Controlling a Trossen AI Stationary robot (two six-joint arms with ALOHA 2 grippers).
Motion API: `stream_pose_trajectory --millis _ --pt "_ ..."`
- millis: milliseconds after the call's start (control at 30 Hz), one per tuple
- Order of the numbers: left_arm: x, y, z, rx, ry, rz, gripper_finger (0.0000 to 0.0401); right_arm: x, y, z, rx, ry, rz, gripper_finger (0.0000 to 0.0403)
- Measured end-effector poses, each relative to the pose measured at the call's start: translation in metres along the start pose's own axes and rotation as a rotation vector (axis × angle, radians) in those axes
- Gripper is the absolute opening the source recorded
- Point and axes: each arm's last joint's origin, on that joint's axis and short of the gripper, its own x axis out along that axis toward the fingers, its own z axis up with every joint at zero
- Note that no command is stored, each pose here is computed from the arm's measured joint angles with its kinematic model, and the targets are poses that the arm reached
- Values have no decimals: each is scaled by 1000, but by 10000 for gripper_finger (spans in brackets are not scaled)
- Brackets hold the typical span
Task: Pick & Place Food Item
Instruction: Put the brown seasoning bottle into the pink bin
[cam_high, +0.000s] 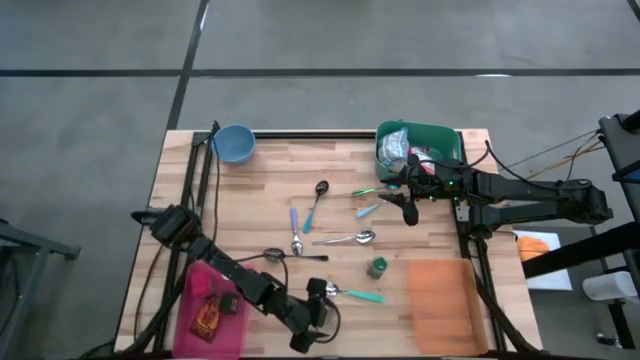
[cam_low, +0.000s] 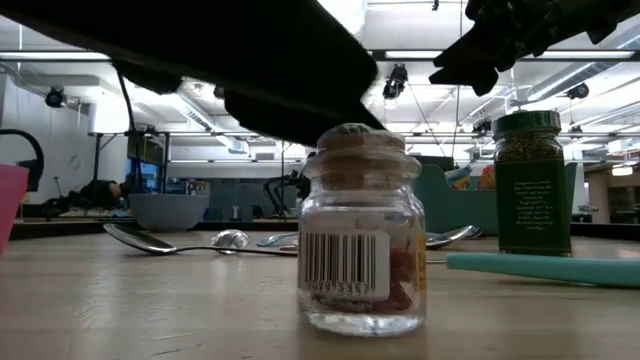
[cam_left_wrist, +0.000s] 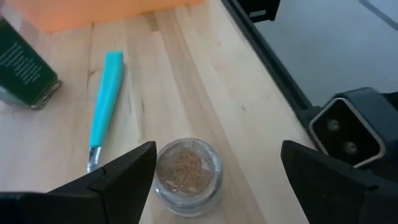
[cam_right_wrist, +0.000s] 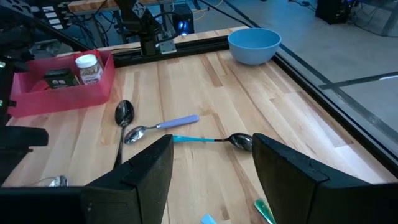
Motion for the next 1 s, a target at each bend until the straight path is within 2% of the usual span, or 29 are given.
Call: stream_pose_trajectory --millis 433,633,1000 --pt "3 8 0 -18 13 -13 347 0 0 0 0 0 0 214" --pt "15 11 -14 -34 57 -11 347 0 0 0 0 0 1 214" --pt "16 11 -11 -29 28 -18 346 0 0 0 0 0 0 214"
